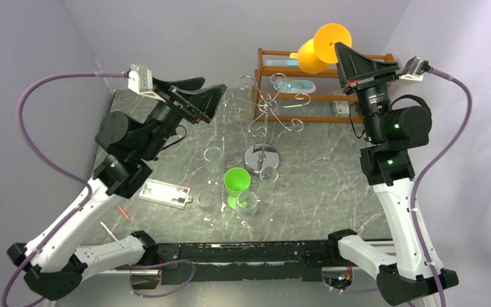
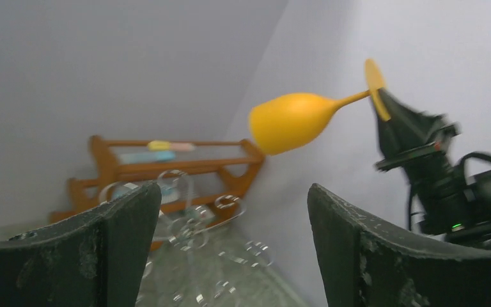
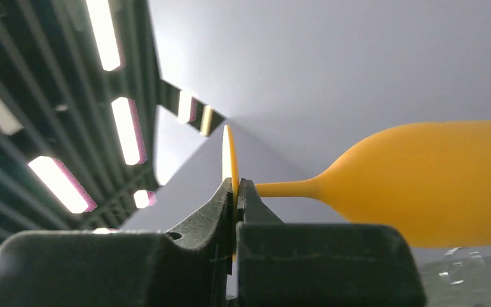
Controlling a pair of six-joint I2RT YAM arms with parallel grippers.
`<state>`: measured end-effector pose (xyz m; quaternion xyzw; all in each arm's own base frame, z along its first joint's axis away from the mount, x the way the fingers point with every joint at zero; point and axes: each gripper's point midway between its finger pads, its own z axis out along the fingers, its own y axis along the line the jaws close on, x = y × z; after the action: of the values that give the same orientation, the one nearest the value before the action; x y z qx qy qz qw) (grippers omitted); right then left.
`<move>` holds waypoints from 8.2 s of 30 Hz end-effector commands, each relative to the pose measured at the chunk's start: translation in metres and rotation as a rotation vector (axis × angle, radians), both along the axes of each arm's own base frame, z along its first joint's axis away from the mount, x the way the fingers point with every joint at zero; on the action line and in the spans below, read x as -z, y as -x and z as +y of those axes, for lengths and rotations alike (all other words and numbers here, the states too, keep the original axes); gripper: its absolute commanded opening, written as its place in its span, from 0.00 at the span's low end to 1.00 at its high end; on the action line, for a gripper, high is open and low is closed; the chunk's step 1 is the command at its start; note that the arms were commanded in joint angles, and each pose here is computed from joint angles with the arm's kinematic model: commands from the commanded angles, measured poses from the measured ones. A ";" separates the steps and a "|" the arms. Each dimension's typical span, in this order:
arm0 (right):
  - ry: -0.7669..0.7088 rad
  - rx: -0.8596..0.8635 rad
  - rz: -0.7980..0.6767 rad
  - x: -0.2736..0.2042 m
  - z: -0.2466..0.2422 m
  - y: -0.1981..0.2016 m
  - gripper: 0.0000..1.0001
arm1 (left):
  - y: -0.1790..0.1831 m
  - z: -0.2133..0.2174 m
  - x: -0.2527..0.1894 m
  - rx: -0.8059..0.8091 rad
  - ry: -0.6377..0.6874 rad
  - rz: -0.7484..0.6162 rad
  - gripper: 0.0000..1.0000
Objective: Place the wine glass upside down on the wine glass rack
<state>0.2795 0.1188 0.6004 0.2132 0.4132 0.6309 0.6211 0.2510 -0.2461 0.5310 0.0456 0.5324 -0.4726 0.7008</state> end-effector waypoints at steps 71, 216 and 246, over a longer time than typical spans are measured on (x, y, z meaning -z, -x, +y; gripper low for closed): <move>0.601 0.241 0.594 0.210 -0.010 -0.108 0.00 | -0.005 0.052 0.176 -0.233 -0.516 0.324 0.93; 0.014 -0.068 -0.339 0.040 -0.007 0.091 0.73 | 0.046 -0.151 -0.028 0.495 0.398 -0.027 0.05; 0.083 0.096 -0.250 0.031 -0.023 0.087 0.00 | 0.048 -0.152 0.014 0.421 0.314 0.113 0.76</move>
<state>0.1999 0.1032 0.5603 0.1164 0.3321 0.6408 0.6823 0.2003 -0.4207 0.5163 0.0479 0.4458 -0.7117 0.5408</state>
